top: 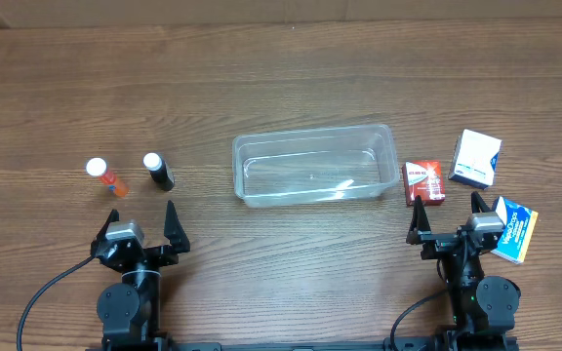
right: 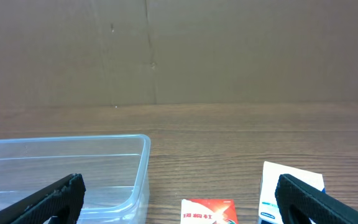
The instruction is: Pack container
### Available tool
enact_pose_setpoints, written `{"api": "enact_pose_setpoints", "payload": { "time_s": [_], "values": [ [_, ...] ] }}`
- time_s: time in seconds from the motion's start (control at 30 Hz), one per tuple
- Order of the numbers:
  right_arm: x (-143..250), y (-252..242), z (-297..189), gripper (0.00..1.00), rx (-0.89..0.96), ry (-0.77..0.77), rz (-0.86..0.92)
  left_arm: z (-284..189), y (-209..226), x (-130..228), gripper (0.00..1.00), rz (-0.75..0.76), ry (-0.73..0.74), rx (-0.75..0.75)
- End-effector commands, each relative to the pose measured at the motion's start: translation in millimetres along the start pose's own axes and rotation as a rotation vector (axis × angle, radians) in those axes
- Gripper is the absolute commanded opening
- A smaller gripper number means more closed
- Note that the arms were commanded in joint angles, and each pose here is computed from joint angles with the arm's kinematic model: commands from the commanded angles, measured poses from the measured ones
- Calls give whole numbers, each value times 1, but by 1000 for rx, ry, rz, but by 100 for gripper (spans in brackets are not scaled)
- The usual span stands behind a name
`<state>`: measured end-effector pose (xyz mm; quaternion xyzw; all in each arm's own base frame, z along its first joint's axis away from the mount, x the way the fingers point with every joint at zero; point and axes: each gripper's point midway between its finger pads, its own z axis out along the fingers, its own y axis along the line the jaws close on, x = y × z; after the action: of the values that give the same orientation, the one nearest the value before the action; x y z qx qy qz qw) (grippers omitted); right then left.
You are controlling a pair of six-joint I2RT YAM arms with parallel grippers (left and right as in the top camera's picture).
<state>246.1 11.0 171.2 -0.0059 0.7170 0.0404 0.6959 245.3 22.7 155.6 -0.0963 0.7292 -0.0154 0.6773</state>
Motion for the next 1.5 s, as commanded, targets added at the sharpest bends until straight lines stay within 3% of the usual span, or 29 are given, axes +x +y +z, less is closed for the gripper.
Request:
{"api": "enact_pose_setpoints", "payload": {
  "time_s": [0.0, 0.3, 0.4, 0.53, 0.9, 1.13, 1.47],
  "values": [
    [0, 1, 0, 100, -2, -9, -2, 0, 1, -2, 100, -15, -11, -1],
    [-1, 1, 0, 100, -2, -15, 3, 0, 0, -1, 100, -15, -9, 3],
    [-1, 1, 0, 100, -2, -14, 113, 0, -3, -1, 100, -16, -5, 23],
    [-4, 1, -1, 100, -3, -16, 130, -2, -11, -3, 100, -95, 1, 63],
    [-70, 4, -5, 100, 2, 19, 132, -25, -25, -87, 100, -135, -7, 75],
    [-91, 3, 18, 100, 43, 372, 154, -5, -33, -129, 100, -81, 246, 27],
    [-91, 2, 26, 100, 73, 797, 129, 36, -46, -153, 100, 74, 692, 37]
  ]
}}
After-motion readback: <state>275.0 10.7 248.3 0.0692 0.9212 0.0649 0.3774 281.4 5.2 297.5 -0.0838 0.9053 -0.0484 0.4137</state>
